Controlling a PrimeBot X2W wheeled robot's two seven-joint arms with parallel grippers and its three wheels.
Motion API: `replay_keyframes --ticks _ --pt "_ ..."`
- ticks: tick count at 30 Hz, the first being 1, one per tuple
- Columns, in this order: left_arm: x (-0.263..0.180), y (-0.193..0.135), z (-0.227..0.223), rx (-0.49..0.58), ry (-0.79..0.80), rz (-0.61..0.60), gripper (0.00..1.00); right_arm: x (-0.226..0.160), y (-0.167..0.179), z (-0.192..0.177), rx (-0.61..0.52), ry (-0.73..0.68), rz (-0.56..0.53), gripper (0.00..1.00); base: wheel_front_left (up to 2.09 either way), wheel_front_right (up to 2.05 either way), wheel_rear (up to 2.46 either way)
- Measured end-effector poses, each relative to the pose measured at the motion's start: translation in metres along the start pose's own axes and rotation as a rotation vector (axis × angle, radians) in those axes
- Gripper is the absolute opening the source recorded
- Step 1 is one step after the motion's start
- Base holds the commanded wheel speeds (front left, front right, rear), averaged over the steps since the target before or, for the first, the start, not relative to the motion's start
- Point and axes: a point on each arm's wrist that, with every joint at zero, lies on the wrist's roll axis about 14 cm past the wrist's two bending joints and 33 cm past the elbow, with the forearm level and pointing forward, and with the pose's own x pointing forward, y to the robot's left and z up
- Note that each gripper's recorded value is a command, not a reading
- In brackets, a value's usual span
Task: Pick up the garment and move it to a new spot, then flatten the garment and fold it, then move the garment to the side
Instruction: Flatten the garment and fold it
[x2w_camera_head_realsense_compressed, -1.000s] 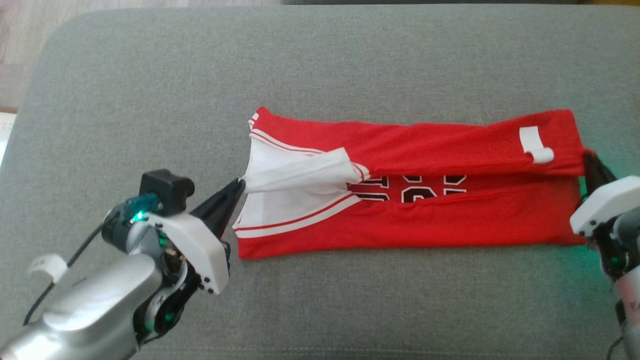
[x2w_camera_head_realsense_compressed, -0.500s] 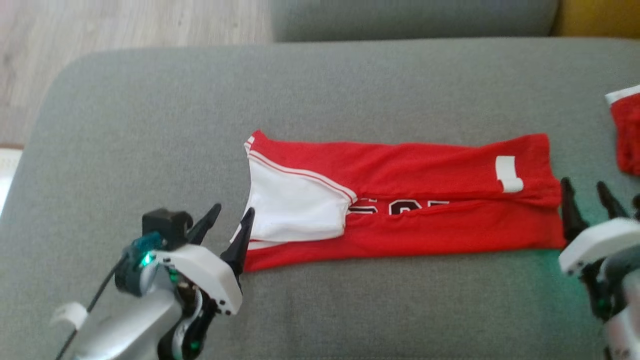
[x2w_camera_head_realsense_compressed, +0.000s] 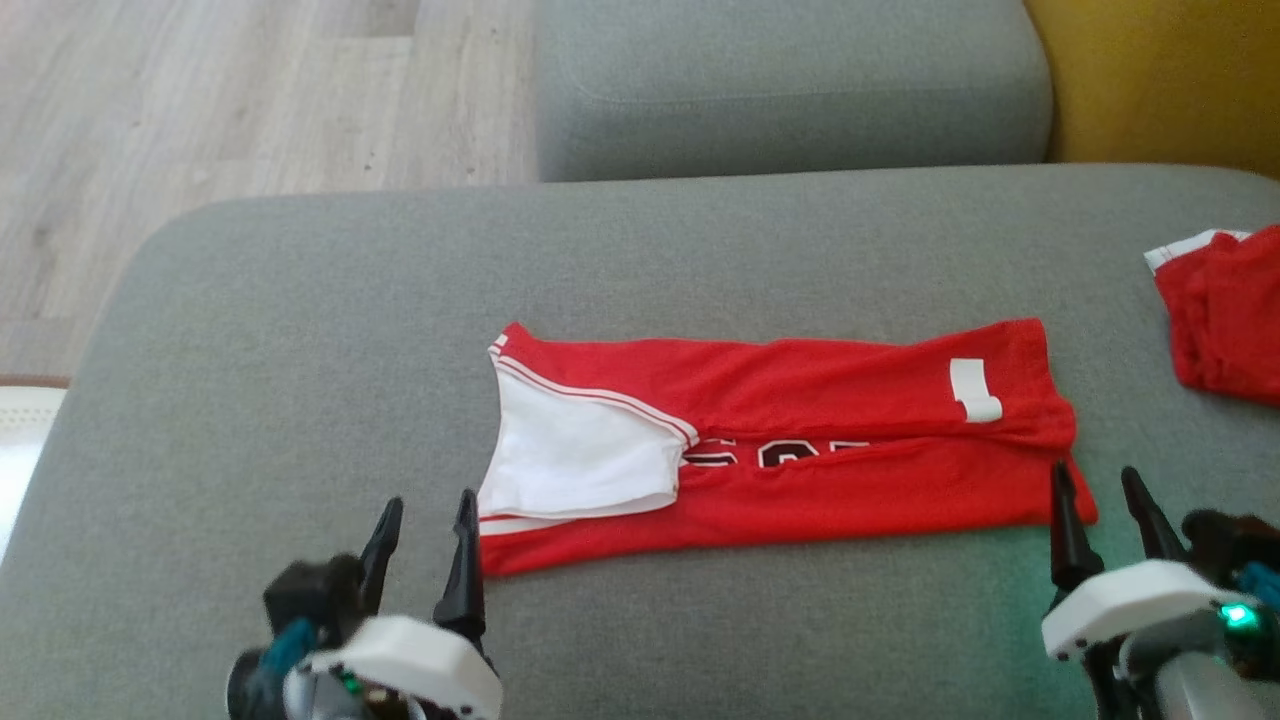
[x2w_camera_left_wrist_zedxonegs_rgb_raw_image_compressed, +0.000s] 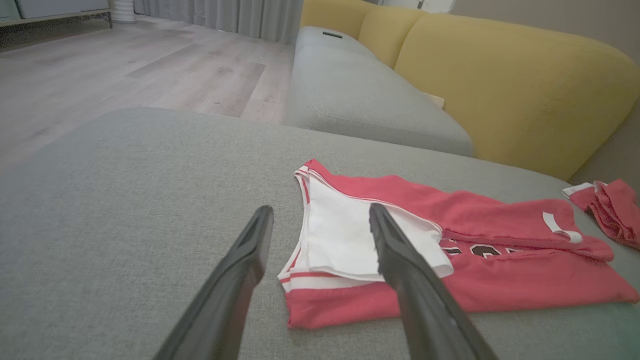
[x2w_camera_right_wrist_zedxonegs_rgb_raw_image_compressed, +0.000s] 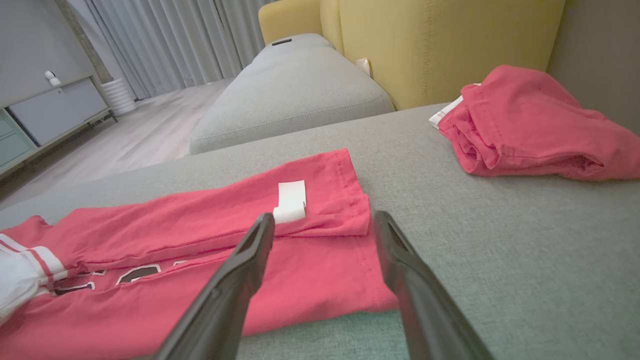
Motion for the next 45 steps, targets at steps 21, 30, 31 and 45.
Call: replay_keyframes --ticks 21,30,31,45 --pt "-0.041 0.018 -0.005 0.129 -0.079 0.102 1.00 0.039 -0.015 -0.025 -0.020 0.221 -0.099 1.00 0.00 0.00 0.00" --pt "-0.030 0.020 -0.014 0.129 -0.040 0.111 1.00 0.064 -0.043 -0.038 -0.106 0.392 -0.170 1.00 0.00 0.00 0.00" --pt "-0.026 0.019 -0.014 0.128 -0.041 0.106 1.00 0.066 -0.044 -0.040 -0.109 0.401 -0.171 1.00 0.00 0.00 0.00" --pt "0.002 0.019 -0.013 0.134 -0.031 0.087 1.00 0.088 -0.039 -0.058 -0.080 0.547 -0.161 0.48 0.00 0.00 0.00"
